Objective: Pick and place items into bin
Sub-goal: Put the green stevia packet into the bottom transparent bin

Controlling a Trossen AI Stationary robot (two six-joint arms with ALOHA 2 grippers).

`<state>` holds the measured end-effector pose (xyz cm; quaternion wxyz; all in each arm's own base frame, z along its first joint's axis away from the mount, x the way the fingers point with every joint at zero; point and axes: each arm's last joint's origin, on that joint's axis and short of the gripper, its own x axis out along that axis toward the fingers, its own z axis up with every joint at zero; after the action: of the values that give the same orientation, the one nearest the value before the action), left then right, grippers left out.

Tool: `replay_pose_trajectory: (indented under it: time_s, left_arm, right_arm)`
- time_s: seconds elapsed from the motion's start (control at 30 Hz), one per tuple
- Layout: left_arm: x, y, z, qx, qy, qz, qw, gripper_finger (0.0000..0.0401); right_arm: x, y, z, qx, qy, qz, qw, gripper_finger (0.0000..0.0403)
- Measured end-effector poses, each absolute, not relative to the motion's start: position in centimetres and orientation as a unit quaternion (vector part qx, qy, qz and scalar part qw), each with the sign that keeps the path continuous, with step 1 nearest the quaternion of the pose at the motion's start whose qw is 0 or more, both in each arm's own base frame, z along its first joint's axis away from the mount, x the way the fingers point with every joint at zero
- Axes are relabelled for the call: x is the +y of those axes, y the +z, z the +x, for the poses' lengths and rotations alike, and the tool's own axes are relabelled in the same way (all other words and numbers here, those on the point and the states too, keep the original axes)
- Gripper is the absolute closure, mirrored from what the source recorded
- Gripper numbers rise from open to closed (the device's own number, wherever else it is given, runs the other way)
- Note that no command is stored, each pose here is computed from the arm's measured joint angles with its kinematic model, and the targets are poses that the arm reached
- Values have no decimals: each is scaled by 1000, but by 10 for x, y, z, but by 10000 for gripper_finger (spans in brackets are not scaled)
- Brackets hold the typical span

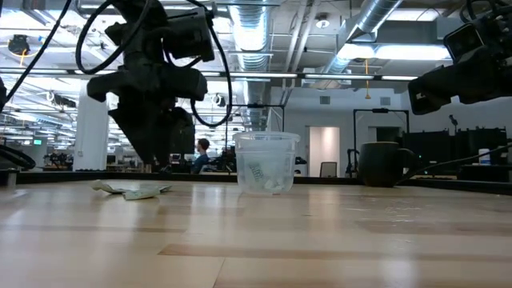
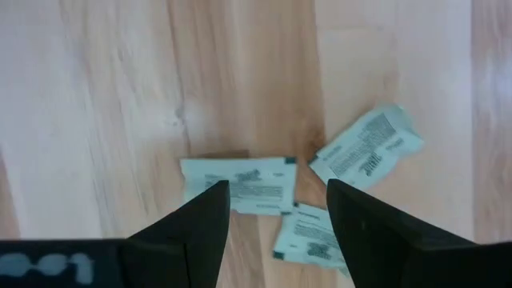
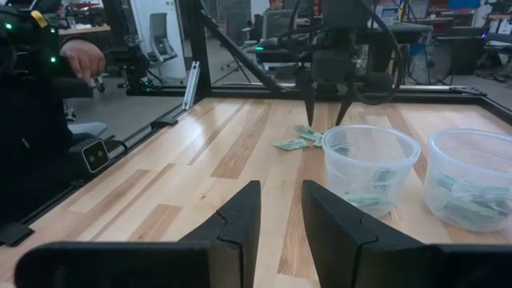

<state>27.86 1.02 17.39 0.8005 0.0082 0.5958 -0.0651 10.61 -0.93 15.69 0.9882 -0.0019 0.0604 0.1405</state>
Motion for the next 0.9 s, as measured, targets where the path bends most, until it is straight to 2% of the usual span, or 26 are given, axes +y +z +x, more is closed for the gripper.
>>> replay_pose_trajectory:
  time_s: [0.9]
  left_arm:
    - [15, 164, 283, 595, -34, 17, 803, 203]
  right_arm:
    - [-9, 157, 106, 60, 140, -2, 988, 316]
